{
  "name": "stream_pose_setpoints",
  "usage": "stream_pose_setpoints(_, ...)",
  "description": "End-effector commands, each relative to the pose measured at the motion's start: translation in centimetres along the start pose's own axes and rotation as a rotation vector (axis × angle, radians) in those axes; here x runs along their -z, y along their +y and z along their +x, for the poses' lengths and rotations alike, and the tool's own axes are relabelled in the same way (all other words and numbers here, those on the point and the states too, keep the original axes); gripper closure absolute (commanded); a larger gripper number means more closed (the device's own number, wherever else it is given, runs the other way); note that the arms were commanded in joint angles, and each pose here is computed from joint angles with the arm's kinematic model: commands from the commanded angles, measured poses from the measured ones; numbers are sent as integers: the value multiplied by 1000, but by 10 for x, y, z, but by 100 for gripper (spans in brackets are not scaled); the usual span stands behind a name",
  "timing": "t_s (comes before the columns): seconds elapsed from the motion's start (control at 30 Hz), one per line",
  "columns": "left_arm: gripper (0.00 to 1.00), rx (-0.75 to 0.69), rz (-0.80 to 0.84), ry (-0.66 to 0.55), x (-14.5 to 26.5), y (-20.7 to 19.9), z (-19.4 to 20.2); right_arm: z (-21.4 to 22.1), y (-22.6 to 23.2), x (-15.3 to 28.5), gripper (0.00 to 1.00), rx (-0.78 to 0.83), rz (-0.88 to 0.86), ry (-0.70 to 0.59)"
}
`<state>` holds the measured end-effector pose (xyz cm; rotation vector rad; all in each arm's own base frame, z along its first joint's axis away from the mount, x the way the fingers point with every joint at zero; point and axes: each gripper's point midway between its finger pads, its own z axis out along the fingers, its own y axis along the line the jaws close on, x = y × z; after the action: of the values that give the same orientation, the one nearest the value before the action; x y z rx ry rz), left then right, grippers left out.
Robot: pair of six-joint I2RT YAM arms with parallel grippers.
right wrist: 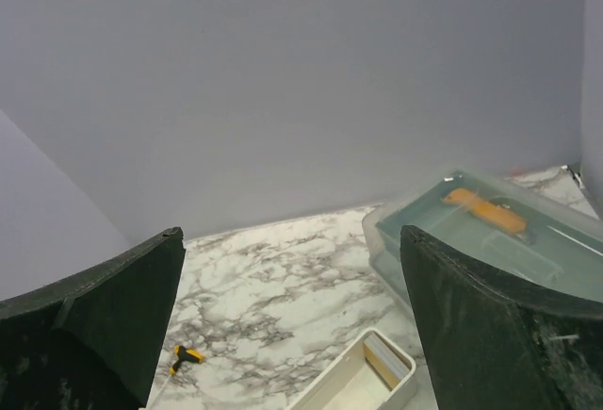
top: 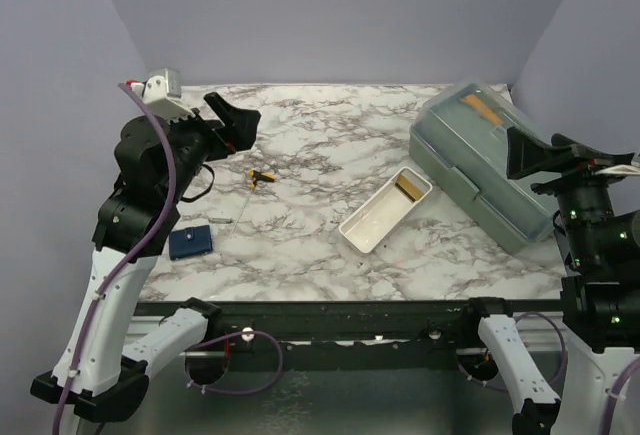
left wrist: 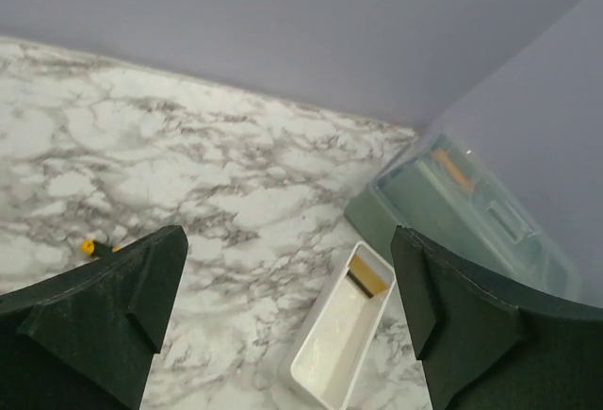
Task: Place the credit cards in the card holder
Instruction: Open the card holder at the center of the board.
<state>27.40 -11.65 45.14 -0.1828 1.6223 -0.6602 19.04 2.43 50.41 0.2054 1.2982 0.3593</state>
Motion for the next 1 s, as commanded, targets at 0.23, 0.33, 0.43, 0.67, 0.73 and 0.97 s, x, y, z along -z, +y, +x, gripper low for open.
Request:
stream_pose_setpoints(0.23,1,18,-643,345,3,158,119,84,9,-26,0,-122,-127,263)
stream_pose_setpoints(0.33,1,203,-745,360,8,206,140,108,4,-30,0,-180,-105,347)
stream_pose_setpoints(0.43,1,401,-881,321,22,251,156,124,9,-28,0,-178,-149,422)
stream_pose_setpoints(0.67,1,646,-1066,180,47,305,189,138,43,-16,0,-186,-403,490)
stream_pose_setpoints(0.73,1,678,-1111,164,54,317,198,142,49,-14,0,-194,-452,518)
stream_pose_setpoints(0.97,1,763,-1308,235,91,325,241,165,52,-12,0,-189,-529,636)
